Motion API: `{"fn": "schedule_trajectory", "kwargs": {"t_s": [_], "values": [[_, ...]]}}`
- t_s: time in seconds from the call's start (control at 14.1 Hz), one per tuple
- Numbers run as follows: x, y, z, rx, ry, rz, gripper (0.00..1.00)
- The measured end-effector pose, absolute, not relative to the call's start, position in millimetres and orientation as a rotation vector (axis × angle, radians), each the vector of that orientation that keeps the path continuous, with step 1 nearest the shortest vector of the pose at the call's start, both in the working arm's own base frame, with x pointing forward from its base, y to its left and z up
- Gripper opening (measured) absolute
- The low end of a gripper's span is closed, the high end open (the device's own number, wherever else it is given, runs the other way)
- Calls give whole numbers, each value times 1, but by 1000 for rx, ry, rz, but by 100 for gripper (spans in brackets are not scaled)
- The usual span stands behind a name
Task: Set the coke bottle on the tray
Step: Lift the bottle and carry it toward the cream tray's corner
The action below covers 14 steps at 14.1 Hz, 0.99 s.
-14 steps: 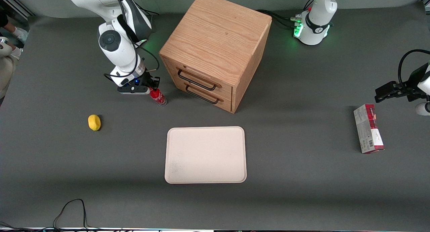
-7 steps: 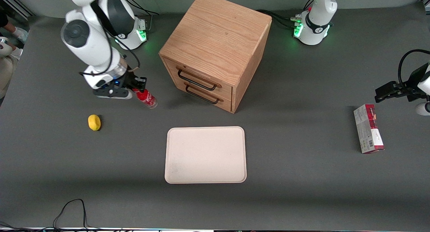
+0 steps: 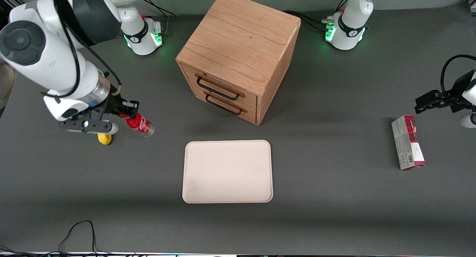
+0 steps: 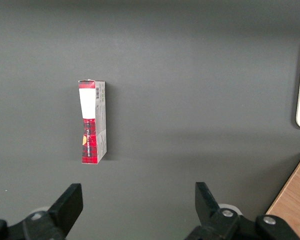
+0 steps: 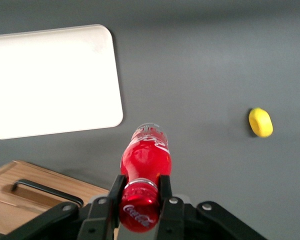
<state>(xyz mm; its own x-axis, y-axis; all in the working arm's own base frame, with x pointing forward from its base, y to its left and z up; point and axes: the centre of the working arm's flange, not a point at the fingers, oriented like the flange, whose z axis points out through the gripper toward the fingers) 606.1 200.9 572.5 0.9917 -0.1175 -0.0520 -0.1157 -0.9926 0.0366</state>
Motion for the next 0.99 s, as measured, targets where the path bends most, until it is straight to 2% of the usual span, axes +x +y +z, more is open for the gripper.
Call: {"fn": "schedule_trajectory", "kwargs": {"t_s": [0.14, 0.35, 0.49, 0.71, 0.99], "values": [[634, 204, 568, 3114, -183, -66, 32], [668, 224, 533, 3114, -129, -54, 32], [684, 244, 507, 3128, -73, -31, 32], [706, 259, 477, 3183, -53, 65, 32], [723, 269, 430, 3201, -35, 113, 32]]}}
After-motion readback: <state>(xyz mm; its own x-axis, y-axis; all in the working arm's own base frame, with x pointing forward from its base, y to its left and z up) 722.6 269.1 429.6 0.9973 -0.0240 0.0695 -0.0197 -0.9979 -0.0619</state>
